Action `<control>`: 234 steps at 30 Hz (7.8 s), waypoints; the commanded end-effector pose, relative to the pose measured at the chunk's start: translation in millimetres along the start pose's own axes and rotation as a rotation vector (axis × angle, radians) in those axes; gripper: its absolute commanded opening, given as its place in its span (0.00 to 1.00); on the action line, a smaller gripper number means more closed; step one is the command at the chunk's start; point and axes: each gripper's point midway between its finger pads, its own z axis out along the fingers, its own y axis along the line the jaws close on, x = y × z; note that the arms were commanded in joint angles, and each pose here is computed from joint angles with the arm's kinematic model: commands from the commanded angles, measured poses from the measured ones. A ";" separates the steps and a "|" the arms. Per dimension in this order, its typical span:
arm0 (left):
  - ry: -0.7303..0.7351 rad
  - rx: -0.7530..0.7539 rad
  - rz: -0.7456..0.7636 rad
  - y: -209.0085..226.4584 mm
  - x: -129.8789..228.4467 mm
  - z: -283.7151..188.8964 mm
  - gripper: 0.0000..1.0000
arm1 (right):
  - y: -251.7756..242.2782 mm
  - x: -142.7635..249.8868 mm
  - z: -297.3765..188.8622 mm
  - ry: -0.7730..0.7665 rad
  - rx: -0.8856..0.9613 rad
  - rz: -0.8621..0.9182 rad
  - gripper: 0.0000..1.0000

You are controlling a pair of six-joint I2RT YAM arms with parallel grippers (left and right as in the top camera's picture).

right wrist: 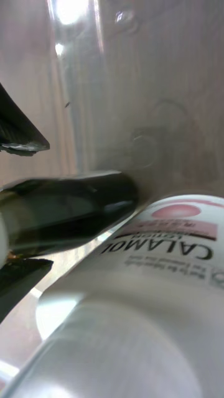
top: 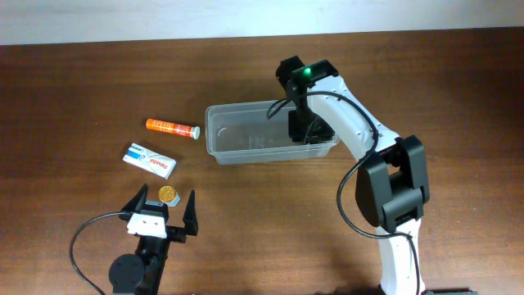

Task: Pack container

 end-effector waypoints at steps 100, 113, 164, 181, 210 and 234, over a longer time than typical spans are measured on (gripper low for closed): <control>1.328 -0.003 -0.214 10.0 42.0 61.5 1.00 | -283.0 -59.6 -138.8 -0.268 -0.029 0.583 0.98; 1.266 -0.103 -0.305 37.8 44.0 75.3 0.99 | -283.0 -59.6 -138.8 -0.268 -0.029 0.583 0.99; 1.129 -0.506 -0.779 99.3 108.8 136.1 0.99 | -283.0 -59.8 -138.6 -0.268 -0.029 0.583 0.99; 1.294 -0.491 -0.805 105.9 145.0 149.5 0.99 | -283.1 -59.7 -138.8 -0.268 -0.029 0.584 0.98; 1.344 -0.601 -0.474 146.1 148.4 128.3 0.75 | -283.1 -59.7 -138.8 -0.268 -0.029 0.584 0.98; 1.289 -0.591 -0.477 153.0 117.8 148.6 0.57 | -283.1 -59.8 -138.6 -0.268 -0.029 0.584 0.98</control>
